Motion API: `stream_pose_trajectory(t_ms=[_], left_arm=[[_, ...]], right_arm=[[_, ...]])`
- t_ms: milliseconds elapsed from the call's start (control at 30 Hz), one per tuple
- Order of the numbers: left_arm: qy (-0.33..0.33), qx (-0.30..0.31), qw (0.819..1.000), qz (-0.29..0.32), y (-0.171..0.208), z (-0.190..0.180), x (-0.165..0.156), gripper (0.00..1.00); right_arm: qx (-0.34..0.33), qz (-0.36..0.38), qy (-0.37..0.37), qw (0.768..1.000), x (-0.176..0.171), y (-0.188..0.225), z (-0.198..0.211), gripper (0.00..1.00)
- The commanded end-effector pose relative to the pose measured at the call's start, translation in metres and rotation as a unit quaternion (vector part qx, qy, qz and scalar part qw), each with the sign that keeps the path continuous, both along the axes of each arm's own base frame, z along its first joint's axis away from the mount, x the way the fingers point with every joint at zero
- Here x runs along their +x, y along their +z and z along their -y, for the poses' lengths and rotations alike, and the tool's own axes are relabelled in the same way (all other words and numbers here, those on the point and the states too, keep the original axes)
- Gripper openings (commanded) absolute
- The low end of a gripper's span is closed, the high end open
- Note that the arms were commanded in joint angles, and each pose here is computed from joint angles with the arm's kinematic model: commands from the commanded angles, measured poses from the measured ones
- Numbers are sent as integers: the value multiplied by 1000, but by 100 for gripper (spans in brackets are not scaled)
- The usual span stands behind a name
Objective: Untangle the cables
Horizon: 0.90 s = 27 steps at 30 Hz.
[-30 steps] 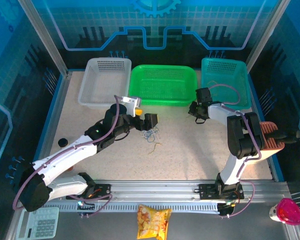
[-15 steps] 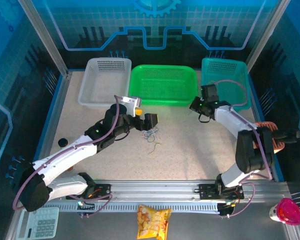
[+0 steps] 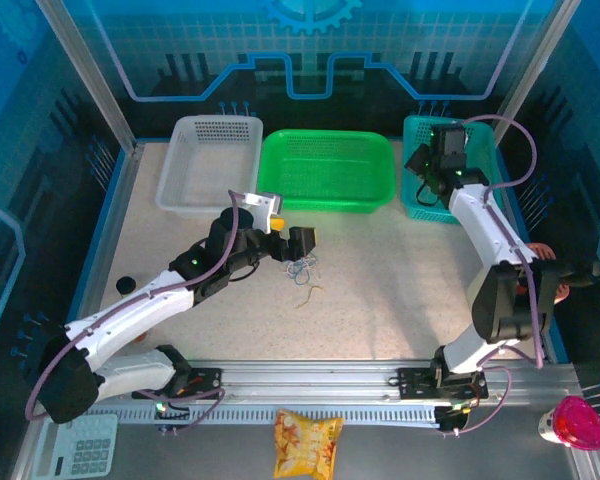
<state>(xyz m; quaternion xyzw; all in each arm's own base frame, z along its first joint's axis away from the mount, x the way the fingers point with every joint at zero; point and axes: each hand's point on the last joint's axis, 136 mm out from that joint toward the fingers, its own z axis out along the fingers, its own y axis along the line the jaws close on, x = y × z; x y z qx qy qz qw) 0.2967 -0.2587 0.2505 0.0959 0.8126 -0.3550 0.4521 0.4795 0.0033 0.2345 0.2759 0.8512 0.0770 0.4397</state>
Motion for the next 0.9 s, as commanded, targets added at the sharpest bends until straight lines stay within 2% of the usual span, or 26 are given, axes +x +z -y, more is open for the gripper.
stream_pose_trajectory(t_ms=[0,267,433,700,867], left_arm=[[-2,-25,999,26,27,-1,-2,99],[1,-26,999,34,34,-4,-3,99],[2,-26,999,37,37,-6,-5,99],[7,-28,999,42,40,-9,-6,99],[7,-32,998,45,43,-10,-7,99]], right_arm=[[-41,-63,-79,994,-3,-30,38,0],[-76,-167,-145,972,-6,-83,57,0],[-94,-219,-143,960,-6,-114,54,0],[-37,-250,-12,967,19,-156,4,0],[4,-261,68,963,27,-175,-25,0]])
